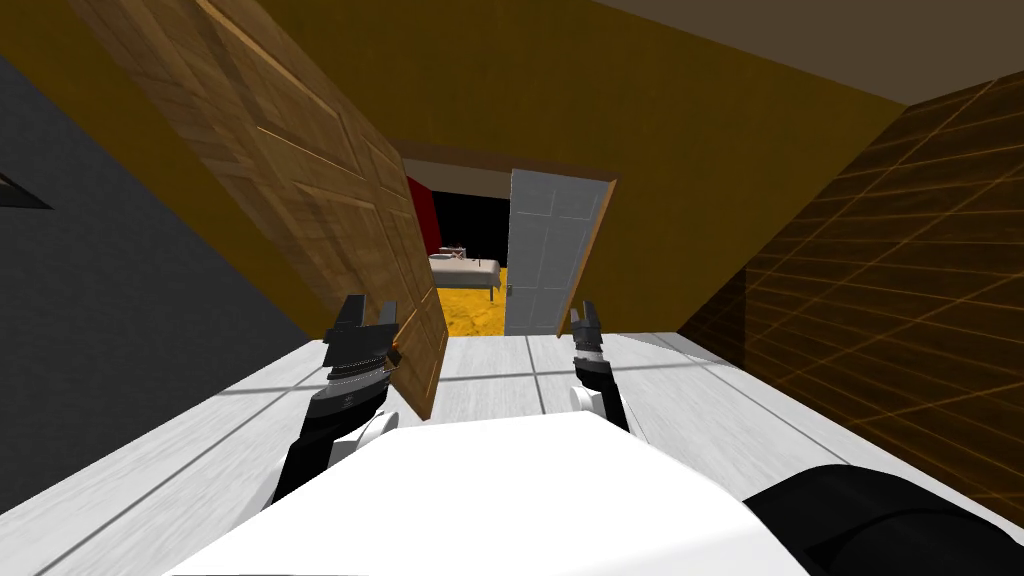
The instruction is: Pull the door open
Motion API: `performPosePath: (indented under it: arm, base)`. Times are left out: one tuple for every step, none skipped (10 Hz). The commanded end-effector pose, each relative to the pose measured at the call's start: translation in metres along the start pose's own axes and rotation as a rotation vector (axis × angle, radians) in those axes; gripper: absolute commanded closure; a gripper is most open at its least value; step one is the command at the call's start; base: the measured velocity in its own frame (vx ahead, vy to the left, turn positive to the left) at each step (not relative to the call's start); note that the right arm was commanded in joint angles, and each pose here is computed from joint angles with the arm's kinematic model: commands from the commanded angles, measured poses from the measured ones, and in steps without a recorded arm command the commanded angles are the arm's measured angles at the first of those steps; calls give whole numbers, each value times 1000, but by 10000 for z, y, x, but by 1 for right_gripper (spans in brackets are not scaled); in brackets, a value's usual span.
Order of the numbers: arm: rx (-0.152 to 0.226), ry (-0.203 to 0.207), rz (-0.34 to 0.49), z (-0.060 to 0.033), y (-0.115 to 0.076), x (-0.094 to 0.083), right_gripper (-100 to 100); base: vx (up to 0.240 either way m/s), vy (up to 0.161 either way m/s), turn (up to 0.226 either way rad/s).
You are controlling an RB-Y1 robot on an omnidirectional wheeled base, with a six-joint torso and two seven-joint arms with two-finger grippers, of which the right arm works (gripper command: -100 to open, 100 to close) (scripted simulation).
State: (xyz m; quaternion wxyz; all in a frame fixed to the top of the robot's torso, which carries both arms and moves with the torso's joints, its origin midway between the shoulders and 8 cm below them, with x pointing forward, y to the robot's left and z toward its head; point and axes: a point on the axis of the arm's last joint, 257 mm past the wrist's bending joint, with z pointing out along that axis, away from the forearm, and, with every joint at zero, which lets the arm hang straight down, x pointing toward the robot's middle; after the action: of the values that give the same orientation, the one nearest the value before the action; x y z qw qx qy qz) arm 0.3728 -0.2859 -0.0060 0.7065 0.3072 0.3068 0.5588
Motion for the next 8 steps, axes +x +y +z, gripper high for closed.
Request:
performPosePath:
  arm:
    - [15,6,4,-33,-99,12,-100]
    - [30,12,7,-53,-197,25,-100]
    - [38,14,9,-65,-252,31,-100]
    - [46,17,12,-77,-306,37,-100]
    - [63,22,15,-104,-414,48,-100]
    - [72,24,18,-118,-471,54,-100]
    - [81,27,20,-135,-533,59,-100]
    - [101,31,25,-169,-656,69,-100]
  base:
    - [122,4,30]
    - [118,-8,33]
    - [122,4,30]
    - [105,20,26]
    - [129,31,41]
    - [131,35,38]
    - [102,40,23]
    - [139,40,43]
